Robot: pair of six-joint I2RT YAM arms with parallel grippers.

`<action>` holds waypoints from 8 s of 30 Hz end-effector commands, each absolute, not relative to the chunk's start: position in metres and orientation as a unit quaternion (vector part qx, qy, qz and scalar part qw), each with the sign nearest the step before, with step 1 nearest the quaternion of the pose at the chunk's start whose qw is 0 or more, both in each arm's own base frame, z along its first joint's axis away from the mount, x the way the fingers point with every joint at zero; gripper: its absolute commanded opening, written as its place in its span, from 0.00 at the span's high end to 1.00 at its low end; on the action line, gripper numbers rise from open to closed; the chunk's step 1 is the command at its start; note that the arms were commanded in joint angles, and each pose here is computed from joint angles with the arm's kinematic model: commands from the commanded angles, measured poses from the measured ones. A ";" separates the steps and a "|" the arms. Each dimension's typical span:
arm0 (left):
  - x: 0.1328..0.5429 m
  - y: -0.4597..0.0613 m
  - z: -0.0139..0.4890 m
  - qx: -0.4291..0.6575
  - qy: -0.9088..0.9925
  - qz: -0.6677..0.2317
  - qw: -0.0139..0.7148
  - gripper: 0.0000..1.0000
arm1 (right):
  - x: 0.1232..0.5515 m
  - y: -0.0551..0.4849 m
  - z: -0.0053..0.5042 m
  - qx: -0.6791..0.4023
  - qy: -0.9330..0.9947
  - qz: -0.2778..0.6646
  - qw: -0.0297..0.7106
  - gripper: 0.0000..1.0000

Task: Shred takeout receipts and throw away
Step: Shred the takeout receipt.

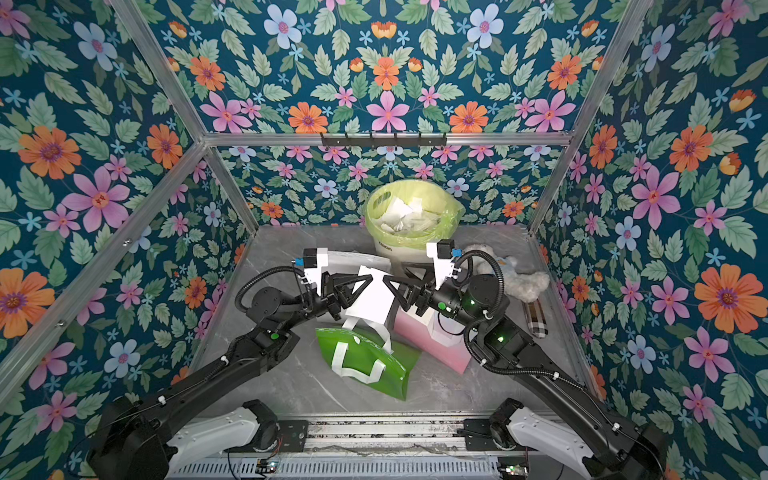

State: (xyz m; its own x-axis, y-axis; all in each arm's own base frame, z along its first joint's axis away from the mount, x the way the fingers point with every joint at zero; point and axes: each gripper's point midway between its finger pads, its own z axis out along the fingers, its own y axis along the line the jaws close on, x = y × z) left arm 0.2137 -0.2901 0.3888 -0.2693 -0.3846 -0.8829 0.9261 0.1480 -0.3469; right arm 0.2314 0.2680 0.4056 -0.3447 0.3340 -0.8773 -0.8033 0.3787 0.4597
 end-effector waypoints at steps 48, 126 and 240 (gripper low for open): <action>0.196 -0.291 0.371 0.283 0.531 -0.594 0.534 0.75 | 0.225 0.266 0.420 -0.179 0.592 0.557 0.554 1.00; 0.151 -0.300 0.362 0.481 0.493 -0.528 0.497 1.00 | 0.178 0.289 0.402 -0.445 0.577 0.462 0.506 0.55; 0.230 -0.301 0.440 0.178 0.445 -0.705 0.523 1.00 | 0.245 0.249 0.502 -0.115 0.505 0.582 0.627 1.00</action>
